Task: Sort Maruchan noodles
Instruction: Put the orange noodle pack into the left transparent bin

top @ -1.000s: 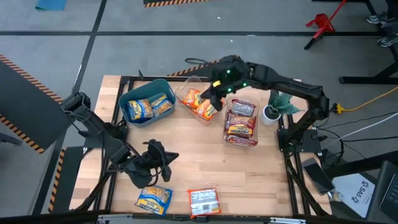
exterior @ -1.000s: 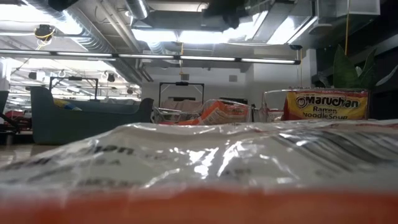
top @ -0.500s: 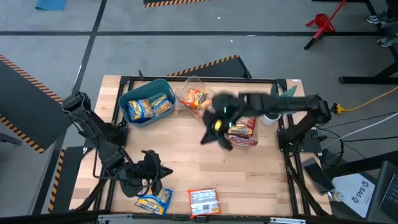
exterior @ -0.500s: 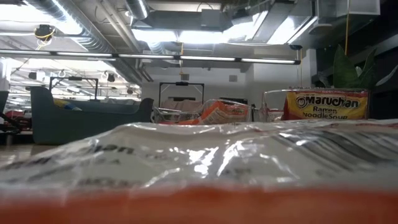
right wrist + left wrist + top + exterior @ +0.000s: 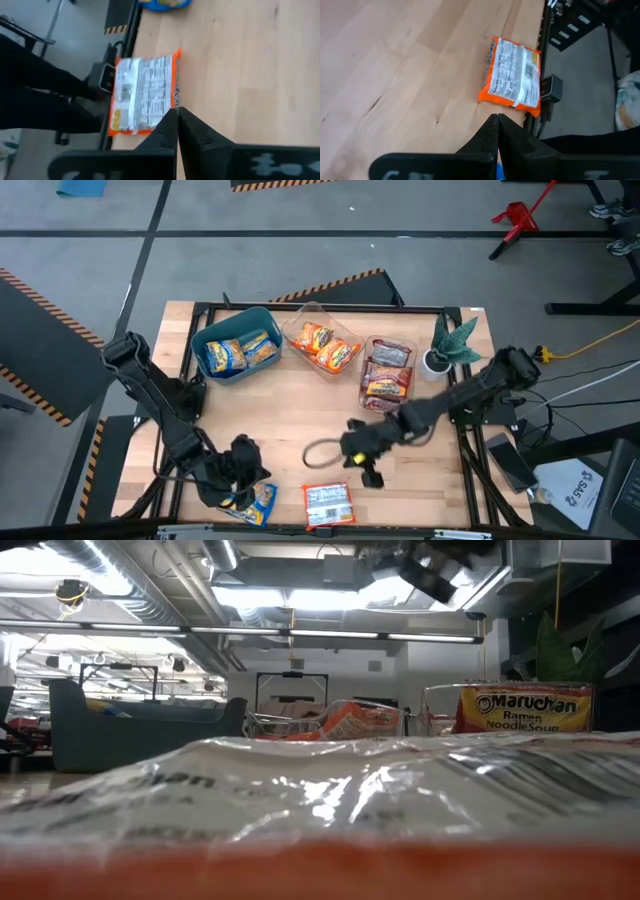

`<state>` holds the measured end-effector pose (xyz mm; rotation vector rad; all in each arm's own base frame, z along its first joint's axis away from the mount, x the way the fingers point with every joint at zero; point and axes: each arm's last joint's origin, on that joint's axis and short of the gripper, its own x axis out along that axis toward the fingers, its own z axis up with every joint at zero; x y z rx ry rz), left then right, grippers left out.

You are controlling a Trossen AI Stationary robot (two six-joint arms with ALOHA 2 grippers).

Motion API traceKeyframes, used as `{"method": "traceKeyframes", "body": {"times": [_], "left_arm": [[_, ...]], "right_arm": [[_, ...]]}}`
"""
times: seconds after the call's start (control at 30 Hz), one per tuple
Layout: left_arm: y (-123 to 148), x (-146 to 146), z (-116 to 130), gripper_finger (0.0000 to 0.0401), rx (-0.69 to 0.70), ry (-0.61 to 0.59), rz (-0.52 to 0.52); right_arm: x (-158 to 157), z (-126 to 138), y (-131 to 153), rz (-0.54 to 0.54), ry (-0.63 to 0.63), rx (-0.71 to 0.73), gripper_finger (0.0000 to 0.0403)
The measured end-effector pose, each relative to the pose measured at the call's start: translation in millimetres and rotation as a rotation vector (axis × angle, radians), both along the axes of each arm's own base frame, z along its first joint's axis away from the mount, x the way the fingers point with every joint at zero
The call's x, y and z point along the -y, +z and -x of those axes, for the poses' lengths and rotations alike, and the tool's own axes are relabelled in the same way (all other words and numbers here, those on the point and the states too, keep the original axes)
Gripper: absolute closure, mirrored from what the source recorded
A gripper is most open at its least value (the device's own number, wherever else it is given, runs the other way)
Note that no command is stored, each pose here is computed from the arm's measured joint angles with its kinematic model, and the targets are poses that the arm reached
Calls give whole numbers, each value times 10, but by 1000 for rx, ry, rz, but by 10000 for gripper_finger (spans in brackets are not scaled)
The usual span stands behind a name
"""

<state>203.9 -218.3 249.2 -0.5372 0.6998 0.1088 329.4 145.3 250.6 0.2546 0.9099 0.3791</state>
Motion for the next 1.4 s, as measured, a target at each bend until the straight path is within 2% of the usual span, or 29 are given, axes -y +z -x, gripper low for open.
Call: {"method": "traceKeyframes", "body": {"times": [0.2, 0.37, 0.57, 0.87, 0.97, 1.1, 1.3, 1.4], "left_arm": [[-130, 64, -52, 401, -23, -14, -33], [-205, 120, -98, 401, -18, -27, -41], [-271, 143, -130, 401, -31, -30, -48], [-248, 117, -210, 401, -1, -46, -52], [-240, 93, -245, 401, 8, -37, -50], [-221, 91, -272, 401, 36, -32, -49], [-213, 82, -279, 401, 61, 2, -68], [-207, 67, -287, 401, 87, 31, -100]], "right_arm": [[-272, 250, -438, -10, -163, 21, 402], [-479, 391, -598, -55, -281, 92, 402], [-790, 417, -836, -68, -258, 55, 402], [-1079, 201, -1053, -50, -233, 44, 402], [-1075, 156, -1163, -24, -238, 19, 402], [-951, 67, -1199, -31, -313, -7, 402], [-559, -111, -1117, 24, -455, -7, 402], [-363, -210, -1067, 6, -497, -12, 402]]}}
